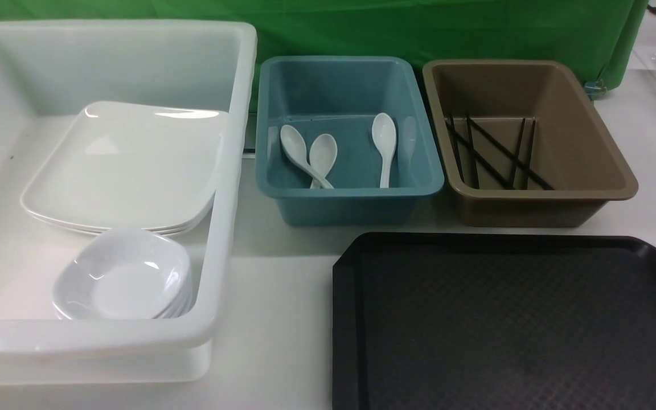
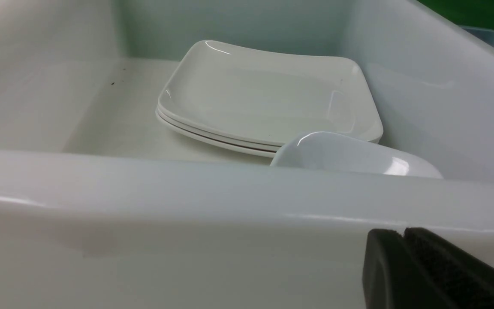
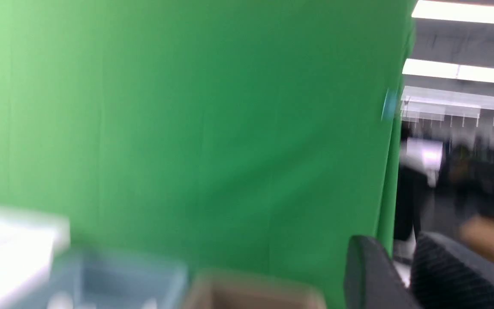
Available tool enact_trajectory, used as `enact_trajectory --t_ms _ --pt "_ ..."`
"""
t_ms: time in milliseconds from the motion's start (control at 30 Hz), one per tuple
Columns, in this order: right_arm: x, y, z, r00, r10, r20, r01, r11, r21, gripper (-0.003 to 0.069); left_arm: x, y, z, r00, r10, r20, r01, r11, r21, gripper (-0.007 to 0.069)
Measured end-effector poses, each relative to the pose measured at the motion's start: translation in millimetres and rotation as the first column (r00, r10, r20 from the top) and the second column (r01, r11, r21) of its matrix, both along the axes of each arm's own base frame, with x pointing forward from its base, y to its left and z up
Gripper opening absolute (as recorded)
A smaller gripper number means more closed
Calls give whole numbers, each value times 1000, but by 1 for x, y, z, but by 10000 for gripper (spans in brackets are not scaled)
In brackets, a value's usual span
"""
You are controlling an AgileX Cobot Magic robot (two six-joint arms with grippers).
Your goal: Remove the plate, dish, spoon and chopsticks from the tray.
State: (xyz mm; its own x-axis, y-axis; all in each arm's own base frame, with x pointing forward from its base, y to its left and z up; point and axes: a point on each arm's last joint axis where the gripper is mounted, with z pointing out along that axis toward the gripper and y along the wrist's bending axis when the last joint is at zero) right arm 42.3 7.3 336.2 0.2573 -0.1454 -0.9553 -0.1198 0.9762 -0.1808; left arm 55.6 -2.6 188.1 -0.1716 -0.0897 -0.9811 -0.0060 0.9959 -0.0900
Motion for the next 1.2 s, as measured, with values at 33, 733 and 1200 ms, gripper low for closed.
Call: enact_trajectory --t_ms 33,733,1200 --pt "2 0 -8 998 -7 -69 4 999 -42 195 0 0 0 1000 0 0 0 1000 0 17" --pt "10 -7 -162 835 -165 -526 134 986 -96 216 0 0 -1 1000 0 -6 0 1000 4 17" --pt "10 -7 -162 832 -154 -533 149 987 -52 216 0 0 -1 1000 0 -6 0 1000 4 17"
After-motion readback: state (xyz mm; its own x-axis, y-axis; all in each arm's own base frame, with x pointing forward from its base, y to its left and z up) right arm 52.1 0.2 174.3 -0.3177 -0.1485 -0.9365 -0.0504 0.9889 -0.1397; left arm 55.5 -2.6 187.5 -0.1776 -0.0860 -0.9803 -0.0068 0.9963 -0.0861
